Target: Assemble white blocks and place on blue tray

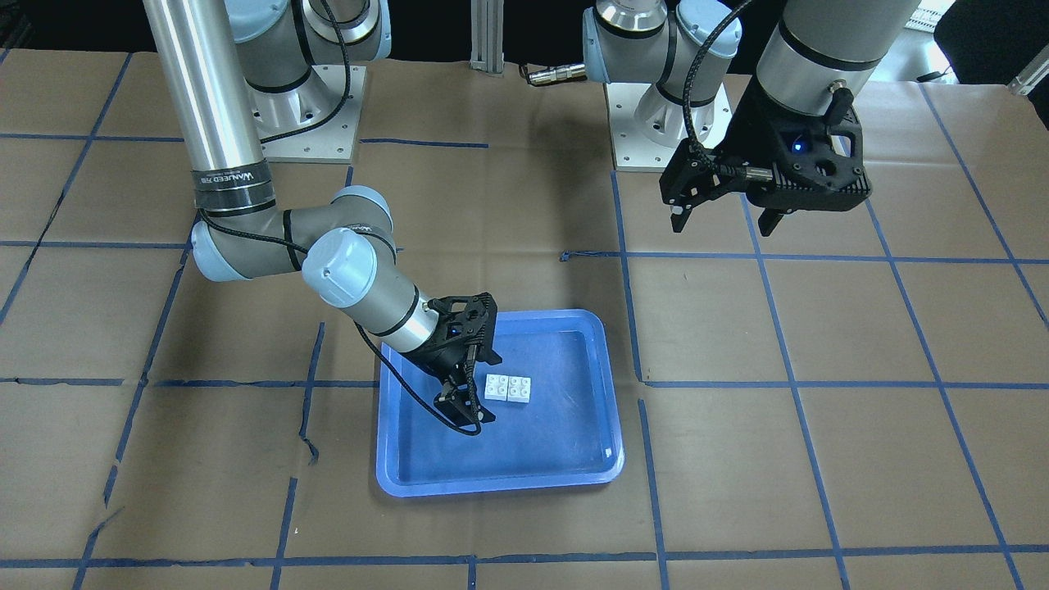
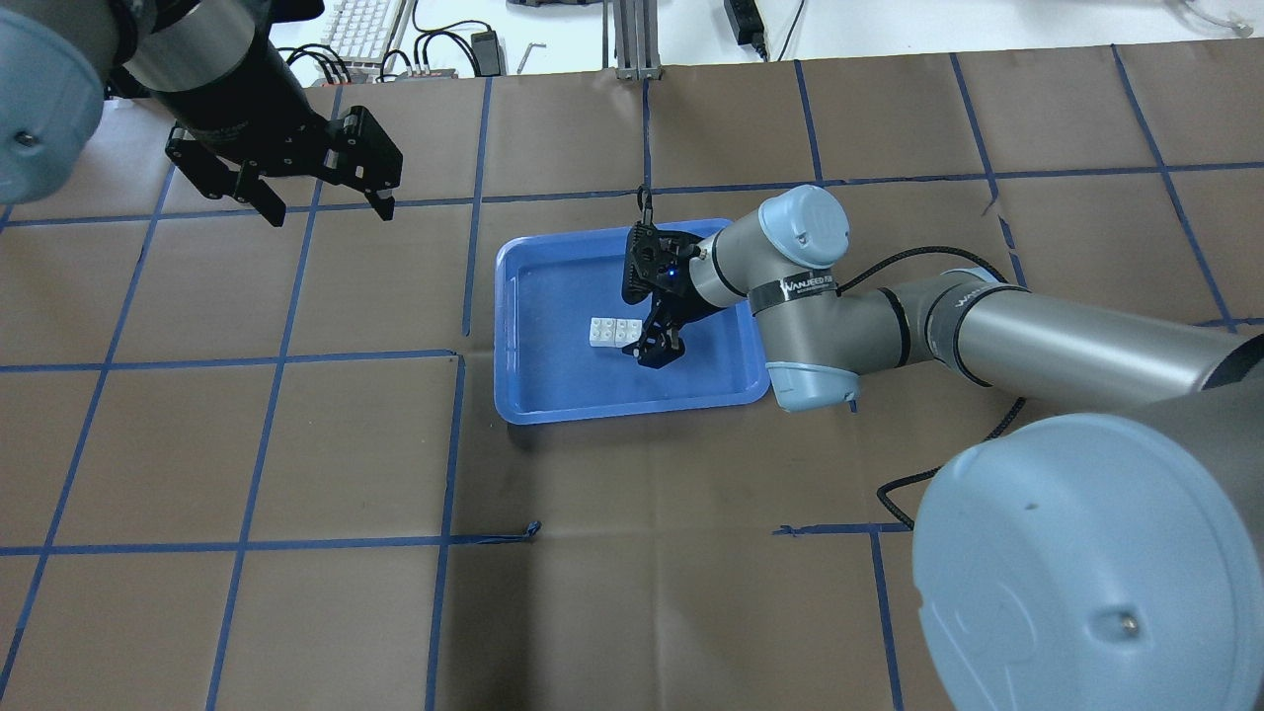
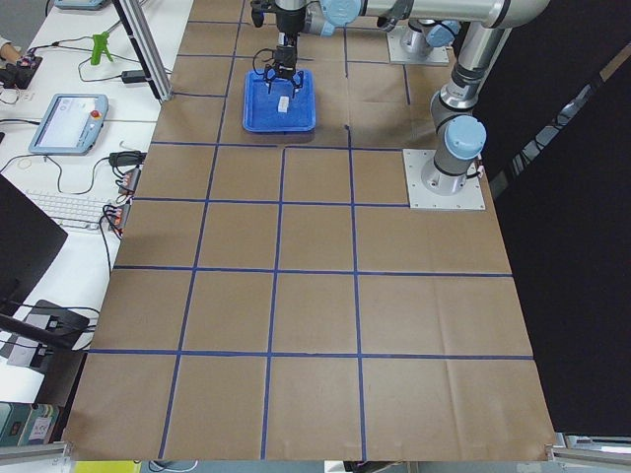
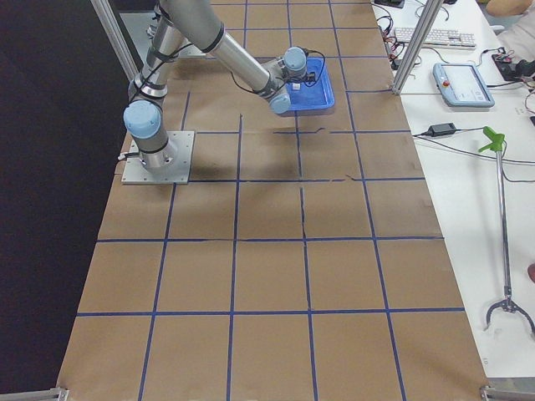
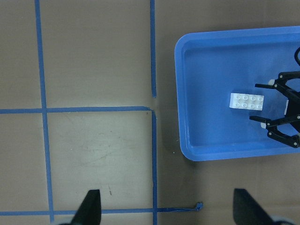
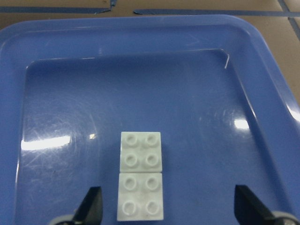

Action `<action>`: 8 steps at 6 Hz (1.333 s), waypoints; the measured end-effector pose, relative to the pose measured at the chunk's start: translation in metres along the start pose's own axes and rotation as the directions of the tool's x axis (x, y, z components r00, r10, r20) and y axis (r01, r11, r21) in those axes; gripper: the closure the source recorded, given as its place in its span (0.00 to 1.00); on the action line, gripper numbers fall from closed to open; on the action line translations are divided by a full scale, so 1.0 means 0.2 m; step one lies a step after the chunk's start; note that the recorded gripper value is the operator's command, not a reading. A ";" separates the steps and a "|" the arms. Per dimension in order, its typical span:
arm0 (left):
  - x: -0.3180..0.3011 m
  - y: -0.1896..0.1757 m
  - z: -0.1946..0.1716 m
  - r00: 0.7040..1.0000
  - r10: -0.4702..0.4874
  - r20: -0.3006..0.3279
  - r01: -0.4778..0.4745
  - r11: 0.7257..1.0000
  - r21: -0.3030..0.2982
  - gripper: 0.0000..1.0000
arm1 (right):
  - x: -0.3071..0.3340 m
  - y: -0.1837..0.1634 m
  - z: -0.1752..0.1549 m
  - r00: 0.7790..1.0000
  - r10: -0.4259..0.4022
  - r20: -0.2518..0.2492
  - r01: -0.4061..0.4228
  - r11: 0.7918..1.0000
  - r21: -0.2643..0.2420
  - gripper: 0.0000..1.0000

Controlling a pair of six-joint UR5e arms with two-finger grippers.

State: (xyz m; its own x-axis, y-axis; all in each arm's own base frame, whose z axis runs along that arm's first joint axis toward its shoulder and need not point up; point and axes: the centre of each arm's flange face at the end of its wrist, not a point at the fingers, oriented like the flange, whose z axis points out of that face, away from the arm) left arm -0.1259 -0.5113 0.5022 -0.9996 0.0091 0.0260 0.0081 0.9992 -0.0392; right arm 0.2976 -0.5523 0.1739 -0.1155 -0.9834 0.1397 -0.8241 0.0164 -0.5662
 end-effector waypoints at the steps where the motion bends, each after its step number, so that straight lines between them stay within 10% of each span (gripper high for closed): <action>1: 0.00 0.00 0.00 1.000 0.000 0.000 0.000 1.000 0.000 0.01 | 0.05 -0.03 -0.08 1.000 0.014 -0.016 -0.014 1.000 -0.024 0.00; 3: 0.00 0.00 0.00 1.000 0.000 0.000 0.000 1.000 -0.001 0.01 | 0.21 -0.09 -0.36 0.997 0.074 -0.020 -0.076 0.987 -0.141 0.00; 5: 0.00 0.00 0.00 1.000 -0.001 0.000 0.001 1.000 -0.001 0.01 | 0.38 0.02 -0.77 0.975 0.220 -0.017 -0.215 0.931 -0.295 0.00; 6: 0.00 0.00 0.00 1.000 -0.001 -0.001 0.001 1.000 -0.001 0.01 | 0.40 0.09 -0.95 0.953 0.301 -0.034 -0.293 0.886 -0.359 0.00; 8: 0.00 0.00 0.00 1.000 -0.001 0.000 0.001 1.000 0.000 0.01 | 0.35 0.09 -1.20 0.829 0.523 -0.197 -0.552 0.711 -0.436 0.00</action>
State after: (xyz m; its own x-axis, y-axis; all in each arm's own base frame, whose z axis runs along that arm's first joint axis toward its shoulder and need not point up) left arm -0.1252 -0.5115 0.5020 -0.9996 0.0080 0.0264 0.0069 0.9992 -0.0389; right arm 0.1418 -0.5768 0.3679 -0.6360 -0.7714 -0.0205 -0.7638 0.6331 -0.1255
